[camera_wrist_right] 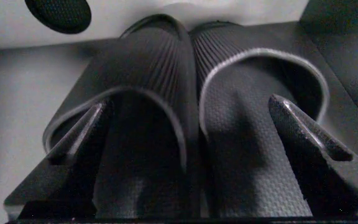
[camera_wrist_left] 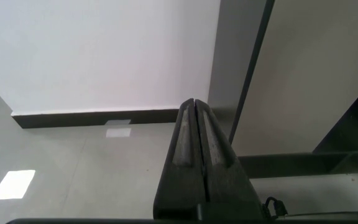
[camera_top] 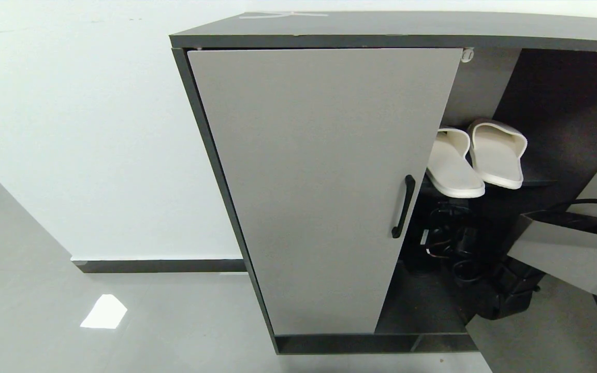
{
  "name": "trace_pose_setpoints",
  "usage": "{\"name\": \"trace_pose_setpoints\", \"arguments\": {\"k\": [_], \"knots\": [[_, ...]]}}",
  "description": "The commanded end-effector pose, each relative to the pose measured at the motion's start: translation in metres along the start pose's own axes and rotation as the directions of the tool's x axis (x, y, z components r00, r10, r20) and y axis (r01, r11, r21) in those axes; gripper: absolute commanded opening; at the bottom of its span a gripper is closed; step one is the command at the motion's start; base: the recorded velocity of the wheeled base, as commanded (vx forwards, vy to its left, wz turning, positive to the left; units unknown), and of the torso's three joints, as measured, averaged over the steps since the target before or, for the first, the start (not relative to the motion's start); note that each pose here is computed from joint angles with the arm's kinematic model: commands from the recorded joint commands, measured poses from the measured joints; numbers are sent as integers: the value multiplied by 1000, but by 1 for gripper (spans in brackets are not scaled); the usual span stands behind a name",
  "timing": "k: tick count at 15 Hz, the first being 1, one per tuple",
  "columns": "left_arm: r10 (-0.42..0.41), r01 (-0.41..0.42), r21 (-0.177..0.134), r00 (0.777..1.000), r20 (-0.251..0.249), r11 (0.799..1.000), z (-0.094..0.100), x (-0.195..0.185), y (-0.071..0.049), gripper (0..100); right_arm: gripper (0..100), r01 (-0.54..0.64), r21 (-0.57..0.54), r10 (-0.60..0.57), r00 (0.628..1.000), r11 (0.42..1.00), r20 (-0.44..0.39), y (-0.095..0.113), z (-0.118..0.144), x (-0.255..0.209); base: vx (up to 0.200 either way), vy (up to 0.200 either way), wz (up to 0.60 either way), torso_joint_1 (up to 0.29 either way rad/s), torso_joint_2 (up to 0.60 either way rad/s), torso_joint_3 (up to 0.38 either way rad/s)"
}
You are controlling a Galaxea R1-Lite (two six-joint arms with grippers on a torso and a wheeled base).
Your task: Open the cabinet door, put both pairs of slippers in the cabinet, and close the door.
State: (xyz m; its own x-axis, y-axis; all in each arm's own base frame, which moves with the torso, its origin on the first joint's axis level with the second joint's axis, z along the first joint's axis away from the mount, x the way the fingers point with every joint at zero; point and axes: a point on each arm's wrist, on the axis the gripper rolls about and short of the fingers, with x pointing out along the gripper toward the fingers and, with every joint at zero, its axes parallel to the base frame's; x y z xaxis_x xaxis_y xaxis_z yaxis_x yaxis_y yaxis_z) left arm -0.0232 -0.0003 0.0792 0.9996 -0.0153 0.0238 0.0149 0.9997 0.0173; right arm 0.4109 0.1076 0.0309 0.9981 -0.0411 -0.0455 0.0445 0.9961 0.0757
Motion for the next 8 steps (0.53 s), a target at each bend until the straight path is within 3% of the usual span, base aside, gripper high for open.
{"name": "trace_pose_setpoints", "arguments": {"k": [1, 4, 8], "knots": [[0, 0, 0, 1000, 1, 1000, 0, 0, 0, 0, 100, 1, -1, -1, 1000, 1000, -3, -1, 0, -4, 0, 0, 0, 0, 0, 0], [0, 0, 0, 1000, 1, 1000, 0, 0, 0, 0, 100, 0, -25, 0, 1000, 1000, 8, -4, 3, -13, 0, 0, 0, 0, 0, 0], [0, 0, 0, 1000, 1, 1000, 0, 0, 0, 0, 100, -2, -24, 2, 1000, 1000, 15, -10, 29, -41, 0, 0, 0, 0, 0, 0]]}}
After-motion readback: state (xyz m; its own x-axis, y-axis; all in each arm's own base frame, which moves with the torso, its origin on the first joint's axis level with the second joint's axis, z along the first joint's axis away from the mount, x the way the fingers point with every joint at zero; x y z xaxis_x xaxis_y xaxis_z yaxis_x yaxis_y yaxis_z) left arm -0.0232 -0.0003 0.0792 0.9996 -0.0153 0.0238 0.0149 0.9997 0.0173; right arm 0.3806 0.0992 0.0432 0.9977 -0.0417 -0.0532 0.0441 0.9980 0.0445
